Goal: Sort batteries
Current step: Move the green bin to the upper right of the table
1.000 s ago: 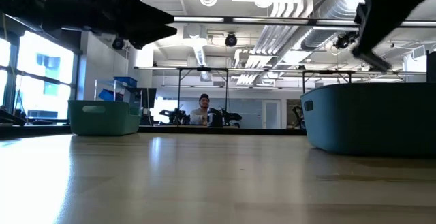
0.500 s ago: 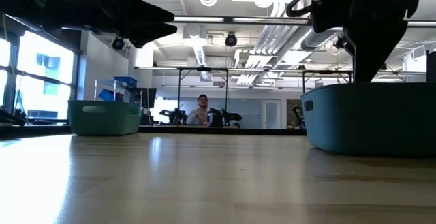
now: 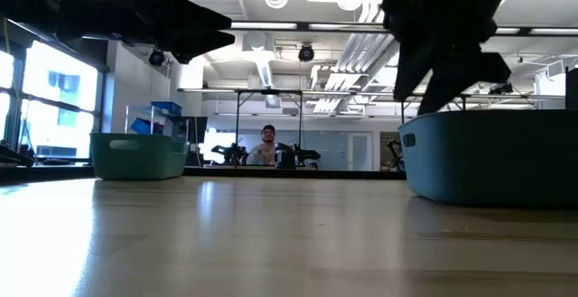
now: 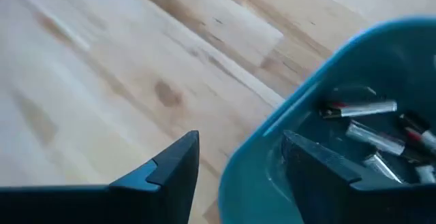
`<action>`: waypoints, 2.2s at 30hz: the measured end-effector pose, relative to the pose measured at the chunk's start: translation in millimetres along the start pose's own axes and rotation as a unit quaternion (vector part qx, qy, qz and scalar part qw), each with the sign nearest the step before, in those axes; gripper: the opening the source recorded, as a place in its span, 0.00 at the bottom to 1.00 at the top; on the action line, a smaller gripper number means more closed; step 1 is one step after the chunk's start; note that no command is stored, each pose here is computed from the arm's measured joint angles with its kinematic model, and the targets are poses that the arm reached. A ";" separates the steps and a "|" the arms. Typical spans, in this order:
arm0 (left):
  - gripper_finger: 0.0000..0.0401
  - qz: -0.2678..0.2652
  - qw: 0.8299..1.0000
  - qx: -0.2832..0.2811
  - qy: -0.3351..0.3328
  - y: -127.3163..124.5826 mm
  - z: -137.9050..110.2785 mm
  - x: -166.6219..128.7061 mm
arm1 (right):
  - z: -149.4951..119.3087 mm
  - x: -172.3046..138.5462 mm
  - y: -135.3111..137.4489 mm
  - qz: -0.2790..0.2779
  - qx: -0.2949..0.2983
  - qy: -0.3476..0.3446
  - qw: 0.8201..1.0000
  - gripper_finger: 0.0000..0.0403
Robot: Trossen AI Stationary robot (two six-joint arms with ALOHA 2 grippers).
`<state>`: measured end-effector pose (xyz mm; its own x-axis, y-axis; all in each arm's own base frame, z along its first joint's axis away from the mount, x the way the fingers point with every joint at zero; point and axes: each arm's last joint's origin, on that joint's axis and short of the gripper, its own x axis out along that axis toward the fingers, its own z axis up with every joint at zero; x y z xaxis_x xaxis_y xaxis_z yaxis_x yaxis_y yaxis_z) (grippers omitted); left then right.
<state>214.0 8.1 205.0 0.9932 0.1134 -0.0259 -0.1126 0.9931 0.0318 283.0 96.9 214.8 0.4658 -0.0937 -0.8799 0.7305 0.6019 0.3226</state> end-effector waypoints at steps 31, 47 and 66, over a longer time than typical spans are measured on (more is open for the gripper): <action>0.59 0.034 0.999 0.005 0.008 2.7 4.2 -6.8 | 30.4 35.1 -1.7 -0.051 -0.213 0.015 0.976 0.00; 0.59 0.068 0.997 -0.016 0.046 7.9 15.6 -39.8 | 95.8 46.0 -46.2 -0.069 -0.451 0.054 0.888 0.00; 0.59 0.072 0.994 -0.041 0.075 9.1 14.1 -52.5 | 173.5 41.4 -147.0 -0.115 -0.434 0.105 0.887 0.06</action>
<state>161.2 10.7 220.7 0.9520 0.2509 -0.1754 -0.2609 0.9647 -0.0360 281.6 -133.1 191.4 0.1846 -0.1990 -0.9625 0.0919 0.9785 -0.1847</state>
